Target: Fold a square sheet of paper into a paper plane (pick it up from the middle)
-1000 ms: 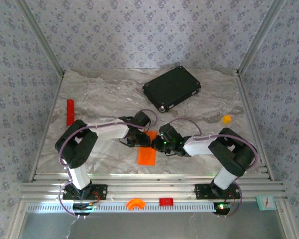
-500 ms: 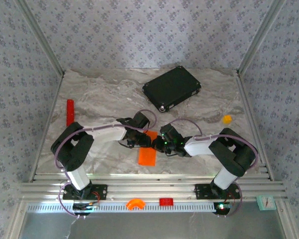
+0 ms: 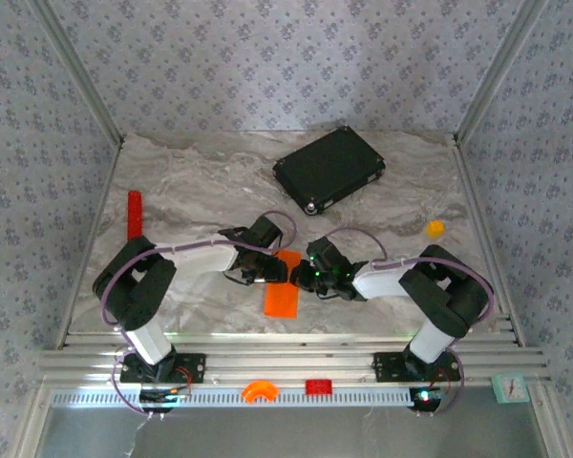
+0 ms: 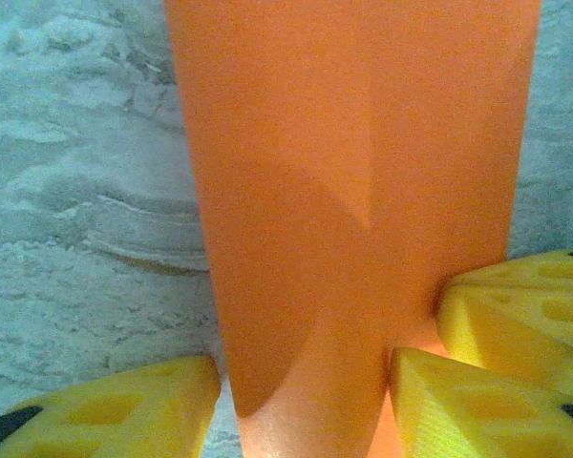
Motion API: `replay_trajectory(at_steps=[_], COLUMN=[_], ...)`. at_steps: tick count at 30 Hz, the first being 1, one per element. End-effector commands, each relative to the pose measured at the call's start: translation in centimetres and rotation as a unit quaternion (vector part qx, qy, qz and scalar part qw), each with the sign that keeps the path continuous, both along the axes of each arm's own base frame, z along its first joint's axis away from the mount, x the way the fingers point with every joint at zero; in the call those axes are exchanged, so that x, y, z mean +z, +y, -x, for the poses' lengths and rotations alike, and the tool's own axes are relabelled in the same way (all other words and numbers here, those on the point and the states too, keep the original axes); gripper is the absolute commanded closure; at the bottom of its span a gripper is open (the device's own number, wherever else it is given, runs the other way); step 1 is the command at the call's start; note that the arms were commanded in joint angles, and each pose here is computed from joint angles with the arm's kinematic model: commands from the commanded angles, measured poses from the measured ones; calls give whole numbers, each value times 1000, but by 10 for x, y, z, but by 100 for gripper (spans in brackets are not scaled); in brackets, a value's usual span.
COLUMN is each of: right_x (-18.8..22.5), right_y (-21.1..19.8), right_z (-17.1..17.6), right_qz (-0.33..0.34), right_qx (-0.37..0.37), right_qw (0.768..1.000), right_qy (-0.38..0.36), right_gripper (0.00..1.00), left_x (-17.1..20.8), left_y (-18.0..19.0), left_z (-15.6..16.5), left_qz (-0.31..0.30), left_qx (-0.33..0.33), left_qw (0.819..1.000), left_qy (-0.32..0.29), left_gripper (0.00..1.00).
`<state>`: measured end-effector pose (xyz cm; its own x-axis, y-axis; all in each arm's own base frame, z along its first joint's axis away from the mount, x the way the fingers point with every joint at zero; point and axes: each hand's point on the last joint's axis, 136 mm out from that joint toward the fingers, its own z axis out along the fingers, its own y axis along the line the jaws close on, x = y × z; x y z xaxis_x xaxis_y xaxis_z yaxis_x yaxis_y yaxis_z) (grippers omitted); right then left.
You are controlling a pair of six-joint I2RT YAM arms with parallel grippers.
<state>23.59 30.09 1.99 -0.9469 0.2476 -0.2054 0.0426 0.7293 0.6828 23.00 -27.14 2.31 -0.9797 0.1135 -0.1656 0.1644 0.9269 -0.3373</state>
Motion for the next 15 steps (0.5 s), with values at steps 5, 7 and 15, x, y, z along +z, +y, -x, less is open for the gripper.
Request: replay_trajectory(at_steps=[5,7,15], right_x=[-47,-44,26], right_y=[-33,-31,2], right_z=[24,22,-11], right_qz=[79,73,-44], right_qx=[-12,-11,9], right_qw=[994,995,999], right_qy=[69,66,-20], right_gripper=[100,100,91], left_x=[-14,-18,-35], left_y=[16,16,22], left_z=[-3,-2,0], left_qz=[-23,-24,-41], left_qx=[6,7,14], left_qw=[1000,1000,999], left_qy=[-8,-3,9], left_gripper=[50,53,56])
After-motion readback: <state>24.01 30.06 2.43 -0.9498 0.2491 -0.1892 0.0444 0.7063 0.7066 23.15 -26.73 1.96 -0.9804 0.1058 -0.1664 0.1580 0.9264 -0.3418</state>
